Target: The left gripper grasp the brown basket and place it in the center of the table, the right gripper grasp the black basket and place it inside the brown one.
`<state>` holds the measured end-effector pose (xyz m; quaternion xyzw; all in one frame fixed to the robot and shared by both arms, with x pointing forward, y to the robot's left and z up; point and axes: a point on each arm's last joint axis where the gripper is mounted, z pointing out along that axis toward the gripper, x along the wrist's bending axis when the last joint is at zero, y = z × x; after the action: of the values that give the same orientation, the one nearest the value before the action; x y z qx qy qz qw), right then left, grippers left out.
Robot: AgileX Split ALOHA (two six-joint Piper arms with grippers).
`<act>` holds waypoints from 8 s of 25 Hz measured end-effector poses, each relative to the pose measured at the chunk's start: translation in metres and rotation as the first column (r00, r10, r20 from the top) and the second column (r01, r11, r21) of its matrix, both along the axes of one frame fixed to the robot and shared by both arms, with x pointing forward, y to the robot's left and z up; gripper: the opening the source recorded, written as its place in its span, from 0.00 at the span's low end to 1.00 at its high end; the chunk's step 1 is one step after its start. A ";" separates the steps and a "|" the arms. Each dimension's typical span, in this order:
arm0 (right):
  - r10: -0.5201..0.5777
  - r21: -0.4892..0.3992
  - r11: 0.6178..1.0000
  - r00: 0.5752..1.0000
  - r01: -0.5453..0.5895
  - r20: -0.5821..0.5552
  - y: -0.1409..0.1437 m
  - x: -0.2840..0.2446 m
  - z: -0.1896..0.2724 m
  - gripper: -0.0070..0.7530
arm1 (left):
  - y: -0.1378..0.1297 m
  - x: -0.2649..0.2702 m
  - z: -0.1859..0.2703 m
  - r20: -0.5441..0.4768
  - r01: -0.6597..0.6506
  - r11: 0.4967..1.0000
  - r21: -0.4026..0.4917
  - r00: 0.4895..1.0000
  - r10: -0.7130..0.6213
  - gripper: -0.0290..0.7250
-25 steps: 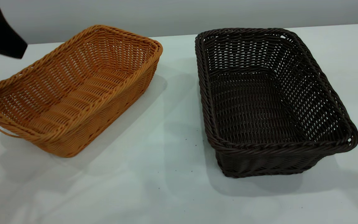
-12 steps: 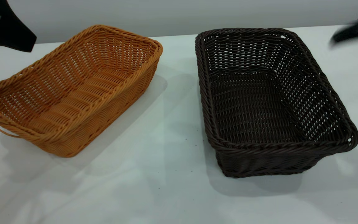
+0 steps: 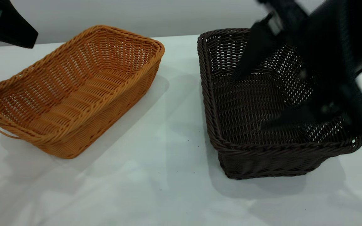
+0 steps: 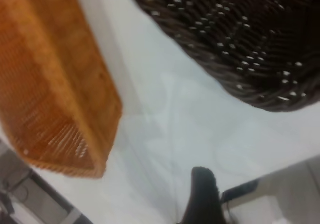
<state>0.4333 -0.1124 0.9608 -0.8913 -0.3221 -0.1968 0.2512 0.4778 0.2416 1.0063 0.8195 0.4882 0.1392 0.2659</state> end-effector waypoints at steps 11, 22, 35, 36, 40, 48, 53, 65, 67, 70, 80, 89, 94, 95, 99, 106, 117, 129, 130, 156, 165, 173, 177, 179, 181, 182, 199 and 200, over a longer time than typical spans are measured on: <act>-0.215 -0.076 0.975 0.973 0.209 -0.084 0.002 0.006 -0.022 0.65 | 0.000 0.000 0.000 -0.001 -0.001 1.000 0.000 1.000 0.001 0.74; -0.300 -0.128 0.950 0.947 0.286 -0.116 -0.002 0.006 -0.038 0.59 | -0.002 0.000 0.001 -0.006 -0.013 0.999 -0.037 1.000 0.013 0.74; -0.331 -0.169 0.934 0.941 0.316 -0.071 -0.008 0.008 -0.060 0.59 | -0.002 0.000 0.001 -0.008 -0.014 0.999 -0.039 1.000 0.013 0.74; -0.332 -0.175 0.932 0.940 0.316 -0.074 -0.008 0.008 -0.062 0.59 | -0.002 0.000 0.001 -0.008 -0.014 0.999 -0.039 1.000 0.013 0.74; -0.328 -0.220 0.929 0.938 0.297 -0.116 -0.008 0.006 -0.074 0.59 | -0.002 0.000 0.001 -0.009 -0.013 0.999 -0.039 1.000 0.013 0.74; -0.358 -0.244 0.912 0.931 0.331 -0.074 -0.009 0.013 -0.092 0.59 | -0.003 -0.001 0.000 -0.020 -0.009 0.999 -0.040 1.000 0.008 0.74; -0.363 -0.262 0.906 0.929 0.333 -0.076 -0.010 0.014 -0.099 0.59 | -0.003 -0.002 0.000 -0.031 -0.004 0.999 -0.041 1.000 0.003 0.74; -0.402 -0.276 0.886 0.914 0.373 -0.053 -0.011 0.018 -0.112 0.48 | -0.003 -0.003 -0.001 -0.040 0.000 0.999 -0.041 0.999 -0.002 0.74; -0.403 -0.278 0.885 0.914 0.374 -0.052 -0.011 0.019 -0.114 0.46 | -0.003 -0.003 -0.001 -0.041 0.000 0.999 -0.041 0.999 -0.002 0.74; -0.403 -0.278 0.885 0.914 0.374 -0.052 -0.011 0.019 -0.114 0.42 | -0.003 -0.003 -0.001 -0.044 0.002 0.999 -0.041 0.999 -0.004 0.74; -0.396 -0.256 0.887 0.918 0.385 0.009 -0.011 0.024 -0.112 0.33 | -0.003 -0.003 -0.001 -0.041 0.000 0.999 -0.041 0.999 -0.002 0.74; -0.328 -0.278 0.905 0.944 0.321 0.023 -0.013 0.024 -0.112 0.33 | -0.005 0.009 -0.020 -0.088 -0.027 0.999 -0.045 0.996 0.023 0.74; -0.303 -0.281 0.910 0.952 0.303 0.047 -0.019 0.030 -0.108 0.33 | -0.016 0.024 -0.039 -0.100 -0.018 0.999 -0.033 0.995 0.014 0.74; -0.295 -0.279 0.912 0.953 0.301 0.064 -0.022 0.033 -0.106 0.33 | -0.021 0.027 -0.043 -0.104 0.005 1.000 -0.025 0.995 -0.007 0.74; -0.271 -0.292 0.914 0.960 0.281 0.075 -0.037 0.042 -0.100 0.33 | -0.042 0.040 -0.053 -0.130 0.070 0.997 -0.016 0.989 -0.072 0.74; -0.246 -0.308 0.910 0.959 0.278 0.139 -0.064 0.062 -0.091 0.33 | -0.072 0.063 -0.073 -0.135 0.049 0.998 -0.026 0.989 -0.052 0.74; -0.103 -0.302 0.936 0.964 0.178 0.247 -0.056 0.090 -0.071 0.33 | -0.083 0.076 -0.114 -0.146 -0.005 1.000 0.006 0.989 0.006 0.74; -0.040 -0.312 0.941 0.959 0.130 0.281 -0.052 0.097 -0.064 0.33 | -0.088 0.081 -0.146 -0.160 -0.033 0.999 0.035 0.986 0.038 0.74; -0.034 -0.314 0.941 0.958 0.127 0.284 -0.052 0.097 -0.064 0.33 | -0.089 0.081 -0.149 -0.161 -0.033 0.999 0.039 0.986 0.039 0.73; 0.065 -0.351 0.933 0.925 0.076 0.373 -0.102 0.127 -0.021 0.33 | -0.096 0.048 -0.165 -0.411 0.411 0.911 0.041 0.838 -0.360 0.19; 0.325 -0.374 0.912 0.856 -0.171 0.402 -0.097 0.151 0.023 0.33 | -0.128 0.013 -0.160 -0.472 0.669 0.743 -0.025 0.647 -0.599 0.19; 0.464 -0.385 0.868 0.786 -0.313 0.408 -0.090 0.154 0.041 0.33 | -0.166 -0.014 -0.141 -0.348 0.876 0.482 0.028 0.461 -0.816 0.17; 0.467 -0.386 0.867 0.785 -0.315 0.408 -0.090 0.154 0.041 0.33 | -0.174 -0.021 -0.139 -0.325 0.907 0.418 0.047 0.409 -0.852 0.17; 0.468 -0.387 0.866 0.783 -0.316 0.409 -0.090 0.154 0.041 0.33 | -0.175 -0.021 -0.139 -0.324 0.908 0.415 0.049 0.408 -0.854 0.17; 0.468 -0.387 0.866 0.783 -0.316 0.409 -0.090 0.154 0.041 0.33 | -0.175 -0.021 -0.139 -0.323 0.907 0.418 0.049 0.411 -0.853 0.17; 0.470 -0.387 0.866 0.782 -0.317 0.409 -0.090 0.154 0.041 0.33 | -0.175 -0.021 -0.139 -0.324 0.905 0.423 0.049 0.415 -0.850 0.17; 0.489 -0.398 0.855 0.769 -0.331 0.411 -0.090 0.153 0.041 0.33 | -0.175 -0.020 -0.138 -0.338 0.878 0.477 0.036 0.460 -0.821 0.41; 0.491 -0.399 0.854 0.768 -0.333 0.412 -0.090 0.153 0.041 0.33 | -0.175 -0.020 -0.138 -0.341 0.879 0.475 0.033 0.457 -0.822 0.49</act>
<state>0.5866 -0.2022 1.0021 -0.7428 -0.5918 -0.3079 0.0567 0.4573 0.0669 0.8682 0.9862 0.0254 -0.0803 0.1426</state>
